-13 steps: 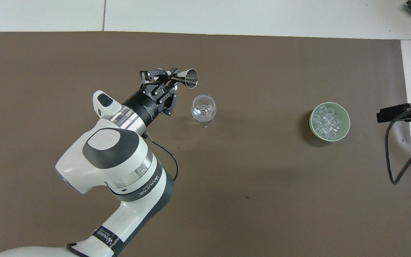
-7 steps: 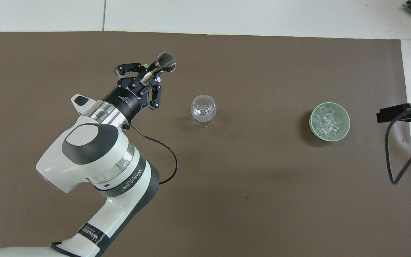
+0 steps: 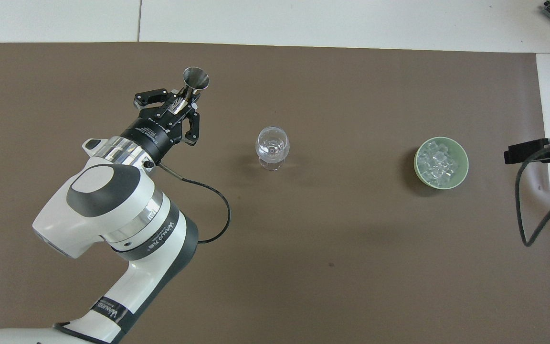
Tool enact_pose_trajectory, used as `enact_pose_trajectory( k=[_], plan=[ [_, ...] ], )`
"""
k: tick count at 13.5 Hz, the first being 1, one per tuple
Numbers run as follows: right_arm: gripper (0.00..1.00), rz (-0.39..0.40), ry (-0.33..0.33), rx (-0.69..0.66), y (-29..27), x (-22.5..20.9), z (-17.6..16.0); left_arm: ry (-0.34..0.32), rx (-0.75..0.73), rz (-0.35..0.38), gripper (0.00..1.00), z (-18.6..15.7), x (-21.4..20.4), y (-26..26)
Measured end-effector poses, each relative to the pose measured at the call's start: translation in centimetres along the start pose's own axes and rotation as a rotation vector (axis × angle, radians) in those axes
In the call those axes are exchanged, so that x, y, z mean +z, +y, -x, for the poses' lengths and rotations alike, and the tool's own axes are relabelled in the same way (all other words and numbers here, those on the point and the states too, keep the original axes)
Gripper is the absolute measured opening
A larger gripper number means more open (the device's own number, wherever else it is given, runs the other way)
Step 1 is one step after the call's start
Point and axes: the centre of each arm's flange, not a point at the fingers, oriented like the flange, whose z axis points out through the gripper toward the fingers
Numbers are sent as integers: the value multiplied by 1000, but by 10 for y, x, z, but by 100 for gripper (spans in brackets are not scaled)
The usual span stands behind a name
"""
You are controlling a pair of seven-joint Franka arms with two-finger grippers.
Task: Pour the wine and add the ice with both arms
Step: 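Carry the jigger back toward its starting spot with the left gripper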
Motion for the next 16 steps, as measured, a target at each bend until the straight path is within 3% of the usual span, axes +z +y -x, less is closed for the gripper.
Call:
enact_pose_trajectory(
  k=[8, 16],
  plan=[
    [100, 0, 0, 0, 0, 0, 0, 2, -189, 39, 22, -56, -31, 57],
    [100, 0, 0, 0, 0, 0, 0, -94, -349, -4, 22, -118, -60, 98]
  ],
)
